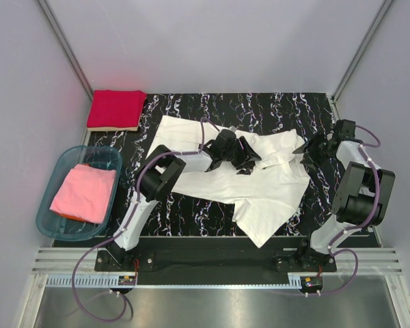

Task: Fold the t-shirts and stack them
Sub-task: Fold the tshirt

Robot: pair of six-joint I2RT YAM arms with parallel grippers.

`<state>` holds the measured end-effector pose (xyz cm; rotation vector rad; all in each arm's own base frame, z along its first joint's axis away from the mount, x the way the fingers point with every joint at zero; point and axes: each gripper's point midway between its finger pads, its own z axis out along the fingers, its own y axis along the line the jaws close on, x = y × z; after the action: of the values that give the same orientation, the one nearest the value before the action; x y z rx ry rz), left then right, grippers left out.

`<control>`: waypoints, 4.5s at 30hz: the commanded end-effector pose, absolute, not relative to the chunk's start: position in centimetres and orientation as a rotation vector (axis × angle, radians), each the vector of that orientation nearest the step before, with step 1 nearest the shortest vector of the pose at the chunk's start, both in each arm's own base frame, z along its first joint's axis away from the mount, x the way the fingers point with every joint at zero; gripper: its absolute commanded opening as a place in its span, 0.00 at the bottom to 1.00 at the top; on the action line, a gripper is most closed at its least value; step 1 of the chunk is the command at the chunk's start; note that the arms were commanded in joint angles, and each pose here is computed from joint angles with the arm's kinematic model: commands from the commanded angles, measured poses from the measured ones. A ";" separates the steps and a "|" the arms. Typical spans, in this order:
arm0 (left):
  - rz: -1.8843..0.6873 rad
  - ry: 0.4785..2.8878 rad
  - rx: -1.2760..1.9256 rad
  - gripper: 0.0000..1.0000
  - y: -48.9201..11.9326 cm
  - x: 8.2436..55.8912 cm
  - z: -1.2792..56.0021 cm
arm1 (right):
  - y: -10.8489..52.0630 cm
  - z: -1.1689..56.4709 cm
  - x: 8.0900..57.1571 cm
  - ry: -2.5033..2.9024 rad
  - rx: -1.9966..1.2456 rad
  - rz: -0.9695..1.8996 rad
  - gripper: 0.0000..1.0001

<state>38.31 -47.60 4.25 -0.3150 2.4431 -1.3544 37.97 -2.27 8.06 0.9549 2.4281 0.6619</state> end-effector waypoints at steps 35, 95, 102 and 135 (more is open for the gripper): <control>-1.535 2.412 -0.297 0.27 -50.5 38.2 6.9 | -3.3 5.1 44.2 2.435 0.864 0.810 0.40; -1.467 2.768 -0.173 0.13 -46.6 37.0 5.0 | -0.2 6.2 29.8 2.376 1.330 0.665 0.00; -1.421 2.799 -0.137 0.12 -46.1 36.7 4.9 | 0.8 4.4 27.7 2.367 1.443 0.693 0.00; -1.149 2.510 -0.153 0.37 -23.4 52.8 9.4 | -7.4 7.8 50.4 2.363 0.875 0.627 0.61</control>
<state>51.60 -22.73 9.48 -0.1973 2.5323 -1.1279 49.01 -7.21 6.58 0.9703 2.3744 0.6116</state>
